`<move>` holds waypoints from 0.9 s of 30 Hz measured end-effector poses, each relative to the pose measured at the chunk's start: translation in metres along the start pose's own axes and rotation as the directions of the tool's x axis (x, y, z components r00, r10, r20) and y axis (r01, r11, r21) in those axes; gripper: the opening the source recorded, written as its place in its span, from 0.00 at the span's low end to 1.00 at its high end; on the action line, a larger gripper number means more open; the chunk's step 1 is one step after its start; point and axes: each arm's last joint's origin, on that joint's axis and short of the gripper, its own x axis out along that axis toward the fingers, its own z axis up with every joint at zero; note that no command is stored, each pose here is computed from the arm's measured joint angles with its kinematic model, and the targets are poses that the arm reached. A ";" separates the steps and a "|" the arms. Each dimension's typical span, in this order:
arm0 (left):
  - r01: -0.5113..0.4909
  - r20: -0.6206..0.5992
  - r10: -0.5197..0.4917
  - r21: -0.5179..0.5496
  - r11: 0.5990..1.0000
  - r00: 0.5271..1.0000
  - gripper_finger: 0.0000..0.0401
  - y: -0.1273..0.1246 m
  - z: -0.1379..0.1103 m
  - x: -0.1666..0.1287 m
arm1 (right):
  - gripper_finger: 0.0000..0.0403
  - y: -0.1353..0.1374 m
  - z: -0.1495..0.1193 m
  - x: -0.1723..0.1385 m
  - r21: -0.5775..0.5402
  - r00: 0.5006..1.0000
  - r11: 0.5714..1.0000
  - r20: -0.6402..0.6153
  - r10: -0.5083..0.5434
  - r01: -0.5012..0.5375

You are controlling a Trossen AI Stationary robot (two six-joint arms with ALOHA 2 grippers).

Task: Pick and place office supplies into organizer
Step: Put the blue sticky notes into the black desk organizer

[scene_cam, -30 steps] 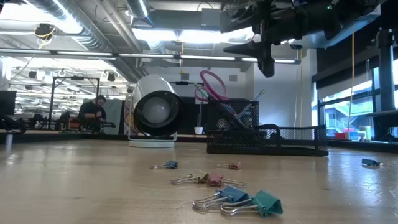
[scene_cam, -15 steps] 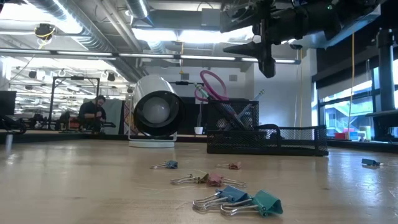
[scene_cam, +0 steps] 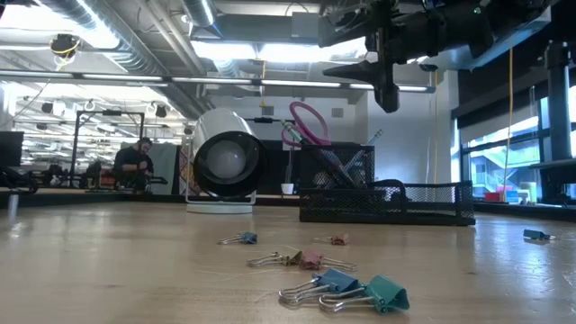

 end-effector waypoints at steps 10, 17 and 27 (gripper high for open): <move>-0.210 -0.110 0.244 0.254 0.944 0.964 0.31 -0.032 0.026 -0.006 | 0.43 0.000 0.000 0.000 0.025 1.000 1.000 -0.001 -0.001 0.001; -0.367 -0.146 0.449 0.385 0.847 0.882 0.31 -0.039 0.023 0.027 | 0.43 -0.001 0.000 0.000 0.023 1.000 1.000 0.010 -0.014 0.014; -0.455 -0.078 0.499 0.312 0.834 0.863 0.31 -0.056 0.030 0.054 | 0.43 -0.001 0.000 0.000 0.021 1.000 1.000 0.007 -0.018 0.018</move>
